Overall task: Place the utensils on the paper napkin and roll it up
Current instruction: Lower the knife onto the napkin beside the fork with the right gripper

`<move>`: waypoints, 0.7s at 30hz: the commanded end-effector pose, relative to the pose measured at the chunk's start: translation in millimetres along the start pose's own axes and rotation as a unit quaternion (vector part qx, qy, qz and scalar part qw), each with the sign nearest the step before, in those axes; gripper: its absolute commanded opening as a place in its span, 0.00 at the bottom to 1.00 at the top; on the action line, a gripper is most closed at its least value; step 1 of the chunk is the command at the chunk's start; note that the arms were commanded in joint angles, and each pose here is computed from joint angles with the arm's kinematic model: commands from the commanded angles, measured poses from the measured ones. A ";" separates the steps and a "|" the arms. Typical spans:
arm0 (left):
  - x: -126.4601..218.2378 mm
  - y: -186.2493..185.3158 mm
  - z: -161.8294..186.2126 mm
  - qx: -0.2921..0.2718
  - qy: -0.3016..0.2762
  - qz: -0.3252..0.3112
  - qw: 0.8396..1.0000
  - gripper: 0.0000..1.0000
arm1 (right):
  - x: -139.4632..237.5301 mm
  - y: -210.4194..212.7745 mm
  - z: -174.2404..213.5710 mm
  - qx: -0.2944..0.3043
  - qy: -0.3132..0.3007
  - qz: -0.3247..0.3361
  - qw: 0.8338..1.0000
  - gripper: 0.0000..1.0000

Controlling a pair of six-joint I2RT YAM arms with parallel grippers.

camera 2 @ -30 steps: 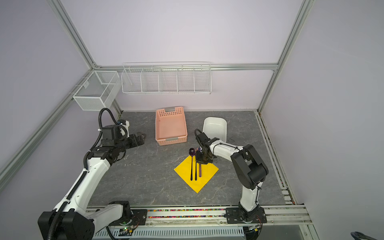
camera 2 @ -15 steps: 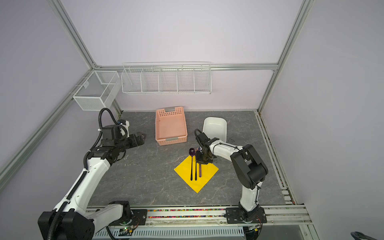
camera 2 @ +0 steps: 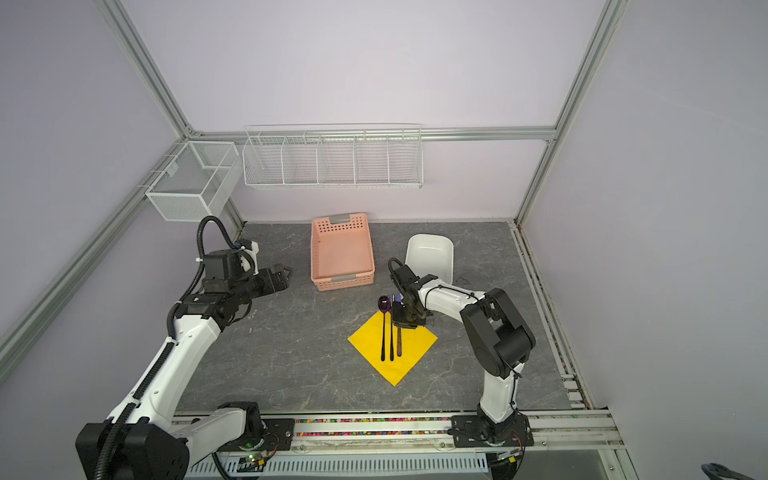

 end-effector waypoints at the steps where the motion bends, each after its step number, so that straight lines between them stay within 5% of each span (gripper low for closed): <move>1: 3.0 0.8 -0.8 -0.002 -0.005 -0.002 1.000 0.97 | -3.0 -2.9 6.4 0.009 0.011 0.044 0.999 0.21; 21: 2.5 0.5 -0.9 -0.002 -0.005 -0.001 1.000 0.97 | -5.6 4.0 9.0 0.010 0.021 0.064 0.998 0.16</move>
Point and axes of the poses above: each gripper's point midway between its finger pads, its own x axis back along the fingers, its own y axis along the line the jaws close on, z = x × y, the point moved 8 cm from there along x, back along the fingers, and after that the axes turned 9 degrees about -x, right-handed, at the moved point
